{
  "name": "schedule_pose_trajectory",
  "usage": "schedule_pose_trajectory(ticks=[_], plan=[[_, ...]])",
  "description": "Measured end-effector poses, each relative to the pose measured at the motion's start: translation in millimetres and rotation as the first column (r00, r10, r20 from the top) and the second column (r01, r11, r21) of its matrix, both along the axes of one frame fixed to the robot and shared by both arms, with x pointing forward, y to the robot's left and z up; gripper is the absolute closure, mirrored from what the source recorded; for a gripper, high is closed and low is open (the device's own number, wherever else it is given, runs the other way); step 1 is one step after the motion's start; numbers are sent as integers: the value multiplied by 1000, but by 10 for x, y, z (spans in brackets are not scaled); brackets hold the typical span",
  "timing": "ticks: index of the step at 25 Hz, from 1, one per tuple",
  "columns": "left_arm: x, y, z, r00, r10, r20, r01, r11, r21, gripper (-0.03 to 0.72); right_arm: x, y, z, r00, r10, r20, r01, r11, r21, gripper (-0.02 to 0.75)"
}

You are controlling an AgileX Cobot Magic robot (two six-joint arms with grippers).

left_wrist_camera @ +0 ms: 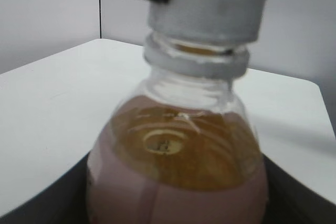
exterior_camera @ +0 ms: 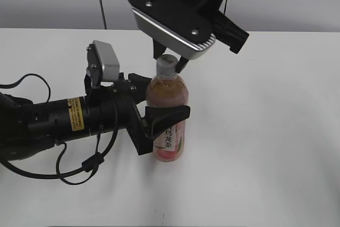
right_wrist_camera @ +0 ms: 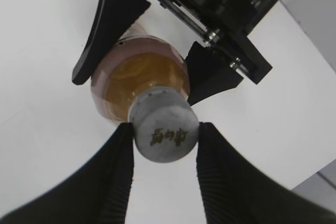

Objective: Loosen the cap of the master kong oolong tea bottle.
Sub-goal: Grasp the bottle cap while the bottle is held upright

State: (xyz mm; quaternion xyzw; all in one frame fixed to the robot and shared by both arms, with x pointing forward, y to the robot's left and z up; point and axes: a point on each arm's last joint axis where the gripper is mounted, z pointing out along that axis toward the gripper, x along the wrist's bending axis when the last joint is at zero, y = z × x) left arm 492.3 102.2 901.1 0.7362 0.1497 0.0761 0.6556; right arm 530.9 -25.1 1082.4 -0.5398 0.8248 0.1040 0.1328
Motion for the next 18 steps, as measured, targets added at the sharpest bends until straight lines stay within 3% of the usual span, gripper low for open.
schedule_pose_trajectory(ticks=[6, 12, 18], plan=[[-1, 0, 1, 1000, -1, 2, 1, 1000, 0, 228, 0, 5, 5, 986, 157, 48, -157, 988, -9, 456], [-1, 2, 1, 1000, -3, 3, 3, 1000, -1, 229, 3, 2, 7, 986, 163, 46, -163, 987, -3, 456], [0, 2, 1, 1000, -2, 3, 2, 1000, -1, 229, 3, 3, 7, 996, 83, 19, -83, 996, 9, 452]])
